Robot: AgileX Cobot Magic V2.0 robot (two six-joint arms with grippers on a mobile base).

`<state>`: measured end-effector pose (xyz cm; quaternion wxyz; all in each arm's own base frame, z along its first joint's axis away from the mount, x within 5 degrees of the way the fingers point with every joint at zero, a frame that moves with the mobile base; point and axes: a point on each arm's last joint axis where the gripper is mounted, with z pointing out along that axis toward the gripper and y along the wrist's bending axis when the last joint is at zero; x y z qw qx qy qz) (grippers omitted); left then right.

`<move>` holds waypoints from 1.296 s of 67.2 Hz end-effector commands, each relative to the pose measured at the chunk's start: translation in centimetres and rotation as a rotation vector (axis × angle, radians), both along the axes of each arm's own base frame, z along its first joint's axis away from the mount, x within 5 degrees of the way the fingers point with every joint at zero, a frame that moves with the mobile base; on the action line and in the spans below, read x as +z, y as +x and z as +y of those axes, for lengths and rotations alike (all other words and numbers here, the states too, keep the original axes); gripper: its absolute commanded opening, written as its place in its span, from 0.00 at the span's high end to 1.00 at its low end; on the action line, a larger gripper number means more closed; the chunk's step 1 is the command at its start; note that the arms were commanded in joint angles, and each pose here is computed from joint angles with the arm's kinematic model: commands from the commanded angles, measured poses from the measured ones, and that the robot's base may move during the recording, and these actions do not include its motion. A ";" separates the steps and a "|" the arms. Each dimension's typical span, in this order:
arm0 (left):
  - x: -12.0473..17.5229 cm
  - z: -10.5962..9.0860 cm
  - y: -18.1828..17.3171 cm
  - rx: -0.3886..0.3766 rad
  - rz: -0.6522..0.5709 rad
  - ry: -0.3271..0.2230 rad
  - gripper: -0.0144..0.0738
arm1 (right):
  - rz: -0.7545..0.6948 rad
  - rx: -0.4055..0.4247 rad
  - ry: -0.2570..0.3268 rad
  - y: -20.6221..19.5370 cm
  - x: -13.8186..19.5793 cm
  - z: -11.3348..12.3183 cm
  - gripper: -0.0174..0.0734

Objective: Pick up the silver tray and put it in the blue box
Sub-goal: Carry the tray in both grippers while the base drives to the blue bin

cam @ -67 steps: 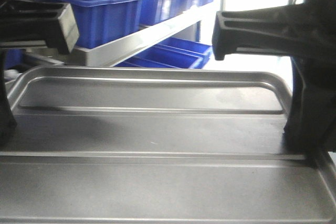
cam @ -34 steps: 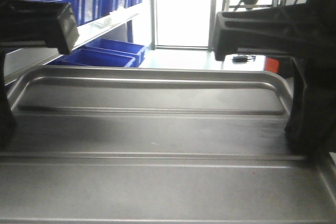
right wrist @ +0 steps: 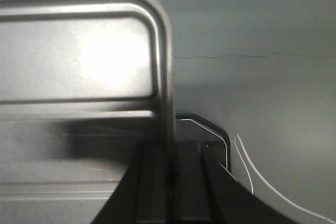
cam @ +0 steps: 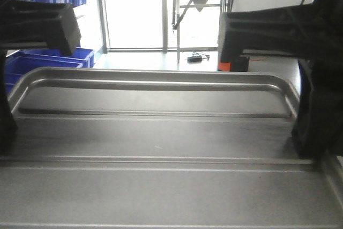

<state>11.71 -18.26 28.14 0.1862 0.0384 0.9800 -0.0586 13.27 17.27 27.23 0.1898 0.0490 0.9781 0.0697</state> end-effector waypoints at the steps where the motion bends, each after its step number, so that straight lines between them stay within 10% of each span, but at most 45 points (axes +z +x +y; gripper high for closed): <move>1: 1.5 -0.5 -0.1 -0.025 -0.040 -0.096 0.83 | -0.074 0.024 0.092 0.2 1.6 0.4 0.74; 87: 1.4 -0.5 -0.1 -0.024 -0.038 -0.095 0.83 | -0.072 0.023 0.087 0.2 1.6 0.4 0.74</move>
